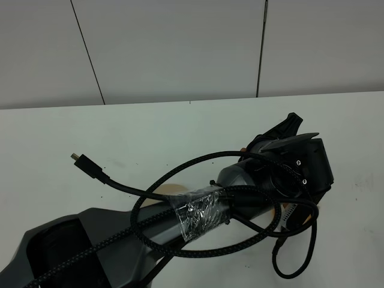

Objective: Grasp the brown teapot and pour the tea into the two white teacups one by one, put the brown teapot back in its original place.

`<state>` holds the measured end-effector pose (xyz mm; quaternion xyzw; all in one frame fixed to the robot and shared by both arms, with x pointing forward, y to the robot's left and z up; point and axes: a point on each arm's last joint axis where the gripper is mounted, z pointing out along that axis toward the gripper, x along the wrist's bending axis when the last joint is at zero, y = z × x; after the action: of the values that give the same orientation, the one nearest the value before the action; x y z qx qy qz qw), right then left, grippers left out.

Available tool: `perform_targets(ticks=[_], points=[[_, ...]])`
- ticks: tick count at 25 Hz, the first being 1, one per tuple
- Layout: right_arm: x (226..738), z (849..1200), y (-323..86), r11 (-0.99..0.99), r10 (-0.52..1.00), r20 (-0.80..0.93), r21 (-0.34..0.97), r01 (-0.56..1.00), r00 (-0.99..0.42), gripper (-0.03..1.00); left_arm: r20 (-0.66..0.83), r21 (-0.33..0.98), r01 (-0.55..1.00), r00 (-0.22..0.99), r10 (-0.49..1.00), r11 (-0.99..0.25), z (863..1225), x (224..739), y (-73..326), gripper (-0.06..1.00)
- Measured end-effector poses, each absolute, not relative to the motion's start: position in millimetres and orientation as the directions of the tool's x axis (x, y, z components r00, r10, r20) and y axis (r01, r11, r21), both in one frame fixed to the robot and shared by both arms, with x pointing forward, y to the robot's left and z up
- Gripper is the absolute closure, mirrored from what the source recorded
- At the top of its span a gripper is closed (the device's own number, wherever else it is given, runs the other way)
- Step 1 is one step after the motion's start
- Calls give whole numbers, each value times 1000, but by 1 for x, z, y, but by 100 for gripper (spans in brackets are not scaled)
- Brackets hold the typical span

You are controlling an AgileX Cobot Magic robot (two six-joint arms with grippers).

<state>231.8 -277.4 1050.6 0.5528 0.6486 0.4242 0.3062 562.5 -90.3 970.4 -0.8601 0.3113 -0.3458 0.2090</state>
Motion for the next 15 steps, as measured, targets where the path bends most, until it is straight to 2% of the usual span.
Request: perform_targets(ticks=[15], points=[[232,1051,-277,28,977,73,889,458,-201,70,464,-579,-394,560,-686,-714,971,563,-90,78]])
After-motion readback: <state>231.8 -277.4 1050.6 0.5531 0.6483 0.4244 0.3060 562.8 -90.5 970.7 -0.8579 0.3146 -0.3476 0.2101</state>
